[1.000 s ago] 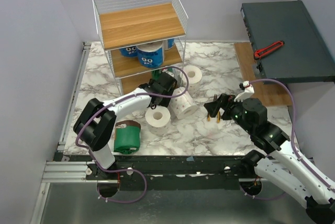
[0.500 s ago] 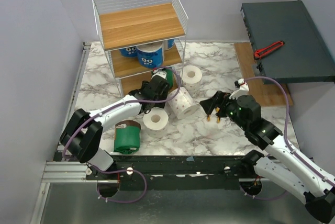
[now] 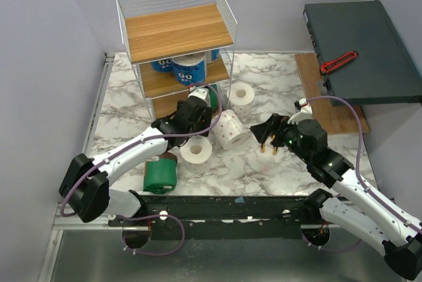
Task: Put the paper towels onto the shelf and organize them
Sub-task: Move the shelf to the center of the board.
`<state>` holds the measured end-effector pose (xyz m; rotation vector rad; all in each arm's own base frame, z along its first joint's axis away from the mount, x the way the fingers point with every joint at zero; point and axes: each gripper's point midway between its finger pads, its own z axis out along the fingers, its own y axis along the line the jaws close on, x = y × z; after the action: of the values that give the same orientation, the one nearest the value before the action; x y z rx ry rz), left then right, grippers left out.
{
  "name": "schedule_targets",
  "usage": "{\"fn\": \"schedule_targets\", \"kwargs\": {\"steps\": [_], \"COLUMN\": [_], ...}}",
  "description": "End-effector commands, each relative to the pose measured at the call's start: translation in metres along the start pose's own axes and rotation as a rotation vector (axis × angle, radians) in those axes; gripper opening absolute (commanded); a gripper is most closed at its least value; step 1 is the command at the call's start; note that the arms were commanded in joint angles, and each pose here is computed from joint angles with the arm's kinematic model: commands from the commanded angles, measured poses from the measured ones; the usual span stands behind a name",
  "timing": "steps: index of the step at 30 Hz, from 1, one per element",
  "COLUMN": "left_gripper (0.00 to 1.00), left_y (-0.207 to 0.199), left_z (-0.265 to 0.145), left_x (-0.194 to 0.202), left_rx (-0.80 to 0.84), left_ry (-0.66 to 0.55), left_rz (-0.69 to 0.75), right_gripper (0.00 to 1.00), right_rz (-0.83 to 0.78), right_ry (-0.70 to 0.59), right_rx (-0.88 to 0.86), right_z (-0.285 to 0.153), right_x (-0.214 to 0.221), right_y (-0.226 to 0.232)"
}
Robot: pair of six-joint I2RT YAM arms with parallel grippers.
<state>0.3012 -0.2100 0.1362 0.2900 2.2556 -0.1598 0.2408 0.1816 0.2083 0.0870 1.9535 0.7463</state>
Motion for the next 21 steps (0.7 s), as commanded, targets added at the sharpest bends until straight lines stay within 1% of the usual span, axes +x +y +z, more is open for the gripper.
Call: {"fn": "schedule_targets", "kwargs": {"steps": [1,6,9,11,14,18,21], "left_gripper": [0.71,0.71,0.71,0.71,0.71,0.71,0.71], "left_y": [-0.013,-0.025,-0.028,-0.029,-0.026,-0.016,-0.004], "left_z": [-0.018,-0.035,-0.052,-0.066,-0.090,-0.122,-0.138], "left_x": [0.012,0.025,0.026,0.019,-0.003,-0.029,-0.035], "left_rx": [0.090,0.183,0.239,0.271,0.302,0.308,0.290], "left_ry": [0.042,0.084,0.062,0.023,-0.073,-0.184,-0.249], "left_rz": [0.004,0.006,-0.019,-0.032,-0.050,-0.077,-0.139], "right_gripper": [0.96,0.96,0.96,0.96,0.96,0.96,0.96], "right_rz": [0.005,0.006,0.007,0.003,0.001,-0.005,-0.015], "right_ry": [-0.006,-0.010,-0.011,-0.007,-0.004,0.006,0.029], "right_rx": [-0.027,-0.029,-0.030,-0.033,-0.034,-0.049,-0.065], "right_z": [0.001,-0.001,-0.002,-0.002,-0.001,0.000,0.003], "right_x": [0.000,0.000,0.000,0.001,0.001,0.002,0.006], "right_y": [0.005,0.005,0.005,0.005,0.005,0.008,0.012]}}
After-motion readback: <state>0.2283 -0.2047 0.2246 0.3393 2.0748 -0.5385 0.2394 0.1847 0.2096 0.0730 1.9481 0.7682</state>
